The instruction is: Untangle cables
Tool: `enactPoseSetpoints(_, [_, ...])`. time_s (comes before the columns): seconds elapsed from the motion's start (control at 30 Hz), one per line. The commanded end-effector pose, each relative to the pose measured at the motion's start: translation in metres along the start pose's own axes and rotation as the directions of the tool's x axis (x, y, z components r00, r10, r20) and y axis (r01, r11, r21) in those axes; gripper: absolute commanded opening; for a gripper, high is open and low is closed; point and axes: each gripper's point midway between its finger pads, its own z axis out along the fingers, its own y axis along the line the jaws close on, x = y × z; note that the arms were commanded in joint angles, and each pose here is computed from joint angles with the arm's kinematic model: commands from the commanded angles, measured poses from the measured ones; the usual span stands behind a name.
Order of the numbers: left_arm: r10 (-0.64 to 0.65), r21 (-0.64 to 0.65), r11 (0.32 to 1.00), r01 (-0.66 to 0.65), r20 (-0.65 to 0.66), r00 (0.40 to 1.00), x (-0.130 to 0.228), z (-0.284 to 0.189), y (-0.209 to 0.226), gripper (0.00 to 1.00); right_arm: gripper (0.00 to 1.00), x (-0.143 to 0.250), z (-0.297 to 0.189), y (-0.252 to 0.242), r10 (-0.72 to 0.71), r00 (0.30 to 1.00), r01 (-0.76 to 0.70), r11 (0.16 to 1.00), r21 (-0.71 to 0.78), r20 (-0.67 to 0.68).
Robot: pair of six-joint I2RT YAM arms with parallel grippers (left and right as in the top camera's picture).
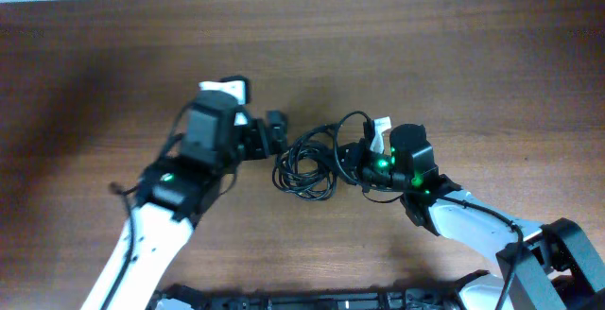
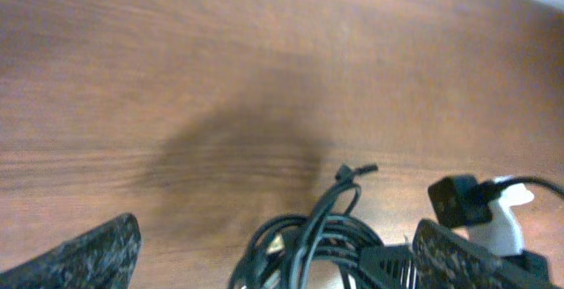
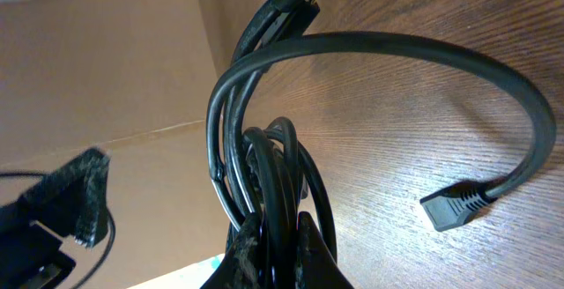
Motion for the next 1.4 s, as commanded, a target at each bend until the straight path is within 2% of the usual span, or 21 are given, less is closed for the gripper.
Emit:
enactPoseSetpoints(0.0, [-0.082,0.021,0.996,0.085,-0.135,0.987,0.028,-0.022,0.008,0.99,0.04,-0.004,-0.001,0.01,-0.018,1.0,0.018,1.0,-0.023,0.013])
enactPoseSetpoints(0.03, [-0.231,-0.072,0.973,0.22,-0.231,0.945,0.053,-0.022,0.02,0.99,0.04,-0.004,-0.001,0.01,-0.018,1.0,0.018,1.0,-0.023,0.013])
enactPoseSetpoints(0.07, [-0.419,-0.179,0.907,0.381,-0.32,0.85,0.08,-0.021,0.026,0.99,0.04,-0.004,-0.001,0.01,-0.018,1.0,0.018,1.0,-0.023,0.013])
enactPoseSetpoints(0.13, [-0.557,-0.186,0.825,0.533,-0.426,0.713,0.095,-0.016,0.006,0.99,0.04,-0.004,-0.001,0.01,-0.018,1.0,0.018,1.0,-0.023,0.012])
enactPoseSetpoints(0.2, [-0.673,-0.289,0.727,0.623,-0.478,0.564,0.11,-0.001,0.001,0.99,0.04,-0.004,-0.001,0.01,-0.019,1.0,0.019,1.0,-0.023,0.012])
enactPoseSetpoints(0.3, [-0.735,-0.417,0.665,0.62,-0.513,0.443,0.133,0.024,0.008,1.0,0.04,-0.004,-0.001,0.01,-0.019,1.0,0.019,1.0,-0.023,0.012])
enactPoseSetpoints(0.37, [-0.751,-0.465,0.65,0.601,-0.517,0.411,0.143,0.036,0.014,0.95,0.04,-0.004,-0.001,0.01,-0.018,1.0,0.019,1.0,-0.023,0.012])
enactPoseSetpoints(0.43, [-0.754,-0.47,0.646,0.601,-0.517,0.406,0.145,0.046,0.015,0.72,0.04,-0.004,-0.001,0.01,-0.018,1.0,0.018,1.0,-0.023,0.012])
enactPoseSetpoints(0.5, [-0.732,-0.426,0.67,0.608,-0.52,0.441,0.139,0.056,0.009,0.63,0.04,-0.004,-0.001,0.01,-0.018,1.0,0.018,1.0,-0.023,0.012])
enactPoseSetpoints(0.63, [-0.733,-0.447,0.678,0.584,-0.478,0.485,0.144,0.063,0.007,0.72,0.04,-0.003,-0.001,0.01,0.031,1.0,-0.031,0.999,-0.026,0.003])
enactPoseSetpoints(0.67, [-0.736,-0.461,0.676,0.575,-0.457,0.5,0.146,0.064,0.008,0.68,0.04,0.0,-0.001,0.011,0.031,0.999,-0.032,0.999,-0.029,-0.014])
enactPoseSetpoints(0.7, [-0.735,-0.471,0.678,0.564,-0.439,0.517,0.147,0.065,0.009,0.57,0.04,0.001,-0.001,0.011,0.038,0.999,-0.039,0.999,-0.03,-0.02])
enactPoseSetpoints(0.8, [-0.725,-0.494,0.684,0.537,-0.373,0.58,0.145,0.069,0.018,0.0,0.04,0.002,-0.001,0.011,0.036,0.999,-0.036,0.999,-0.03,-0.023])
enactPoseSetpoints(0.83, [-0.728,-0.498,0.679,0.54,-0.359,0.584,0.143,0.069,0.021,0.0,0.04,0.002,-0.001,0.011,-0.081,0.997,0.081,0.996,-0.032,-0.019])
enactPoseSetpoints(0.93, [-0.718,-0.485,0.686,0.542,-0.334,0.611,0.127,0.07,0.044,0.0,0.33,-0.003,-0.004,0.011,-0.475,0.88,0.475,0.879,-0.041,0.001])
enactPoseSetpoints(1.03, [-0.807,-0.484,0.579,0.656,-0.223,0.547,0.097,0.063,0.08,0.0,0.52,-0.012,-0.022,0.037,-0.532,0.846,0.528,0.831,-0.172,0.03])
enactPoseSetpoints(1.1, [-0.925,-0.489,0.379,0.785,-0.172,0.339,0.09,0.06,0.083,0.0,0.63,0.005,-0.012,0.045,-0.614,0.789,0.606,0.771,-0.194,0.026])
enactPoseSetpoints(1.17, [-0.951,-0.479,0.295,0.827,-0.234,0.204,0.09,0.058,0.065,0.0,0.71,0.015,0.017,0.037,-0.721,0.685,0.726,0.687,-0.028,0.102])
enactPoseSetpoints(1.23, [-0.936,-0.464,0.289,0.837,-0.319,0.147,0.09,0.055,0.048,0.0,0.7,0.019,0.031,0.025,-0.747,0.651,0.736,0.665,0.126,0.138])
enactPoseSetpoints(1.3, [-0.925,-0.462,0.27,0.845,-0.368,0.094,0.09,0.051,0.036,0.0,0.49,0.024,0.035,0.021,-0.762,0.628,0.736,0.648,0.194,0.159])
enactPoseSetpoints(1.37, [-0.896,-0.451,0.266,0.852,-0.441,0.047,0.089,0.046,0.021,0.0,0.44,0.01,0.031,0.019,-0.764,0.611,0.715,0.645,0.27,0.208])
